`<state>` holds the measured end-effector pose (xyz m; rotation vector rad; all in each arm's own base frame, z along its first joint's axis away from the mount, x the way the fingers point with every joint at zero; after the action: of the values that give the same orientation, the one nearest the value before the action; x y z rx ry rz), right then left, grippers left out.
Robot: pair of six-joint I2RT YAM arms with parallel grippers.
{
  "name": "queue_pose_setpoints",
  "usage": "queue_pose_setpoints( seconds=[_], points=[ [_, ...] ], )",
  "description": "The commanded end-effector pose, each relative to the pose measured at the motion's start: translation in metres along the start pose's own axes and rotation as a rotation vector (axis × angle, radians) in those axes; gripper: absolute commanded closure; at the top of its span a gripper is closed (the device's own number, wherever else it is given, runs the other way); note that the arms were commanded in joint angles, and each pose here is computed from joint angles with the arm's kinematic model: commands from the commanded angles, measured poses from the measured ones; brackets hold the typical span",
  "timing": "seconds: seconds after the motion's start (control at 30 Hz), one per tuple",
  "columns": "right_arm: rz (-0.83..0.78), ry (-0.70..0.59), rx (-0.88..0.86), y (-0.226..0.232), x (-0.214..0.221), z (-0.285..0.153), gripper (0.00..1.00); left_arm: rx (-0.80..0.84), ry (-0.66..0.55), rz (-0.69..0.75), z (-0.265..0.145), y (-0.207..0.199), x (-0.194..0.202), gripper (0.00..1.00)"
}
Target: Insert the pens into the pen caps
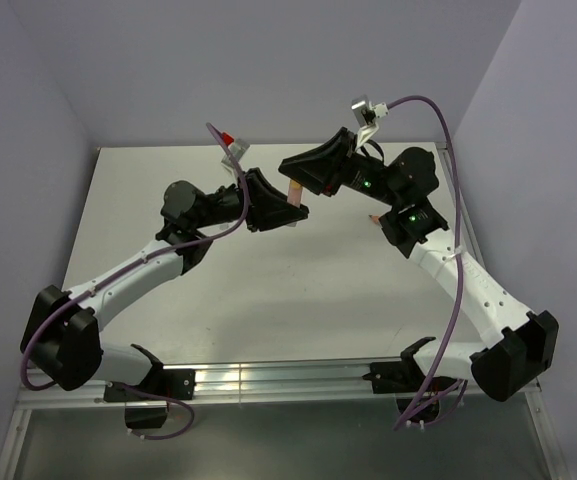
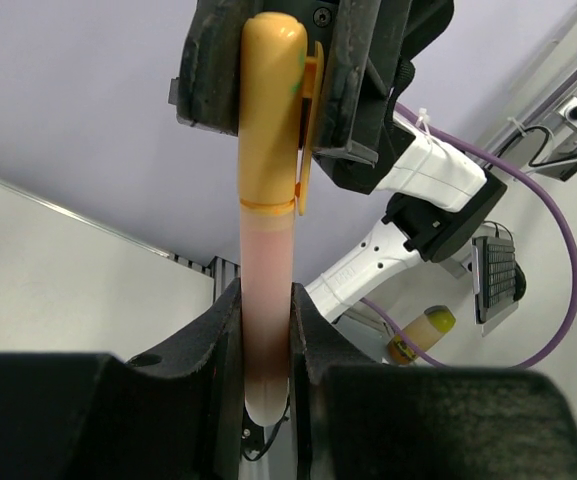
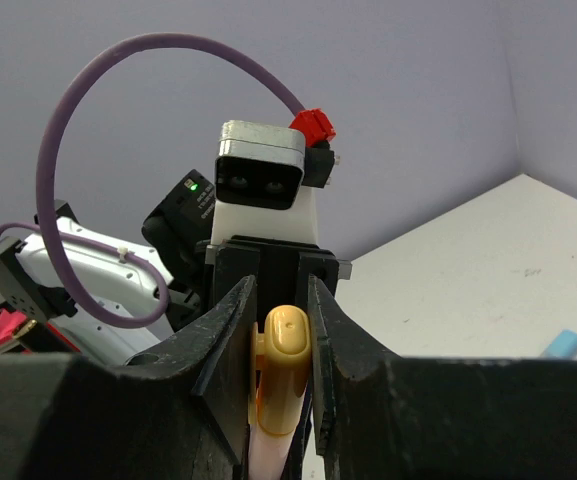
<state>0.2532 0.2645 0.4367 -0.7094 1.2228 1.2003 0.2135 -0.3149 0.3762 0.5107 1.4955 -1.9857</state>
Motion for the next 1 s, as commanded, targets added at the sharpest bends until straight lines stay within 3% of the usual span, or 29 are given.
queue_pose_setpoints(
  seconds=[0.0, 0.97],
  points=[
    [-0.032, 0.074, -0.147, 0.026, 0.017, -0.001, 1.00, 0.142, -0.098, 0.142, 0.006, -0.063, -0.038, 1.00],
    [0.028, 0.190, -0.291, 0.069, 0.052, -0.003, 1.00, 0.049, -0.173, 0.307, 0.012, -0.079, -0.078, 1.00]
  ],
)
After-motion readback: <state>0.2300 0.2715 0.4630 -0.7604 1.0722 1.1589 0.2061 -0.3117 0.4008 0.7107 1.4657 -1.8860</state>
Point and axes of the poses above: each gripper's point midway between its finger pads, its own z axis out along the fingers, its own y axis along the line the jaws close on, x = y × z, the point moved 3 cm from there along -z, back along the fingers, and after that the axes turned 14 degrees about -z, right-handed, at the moved point
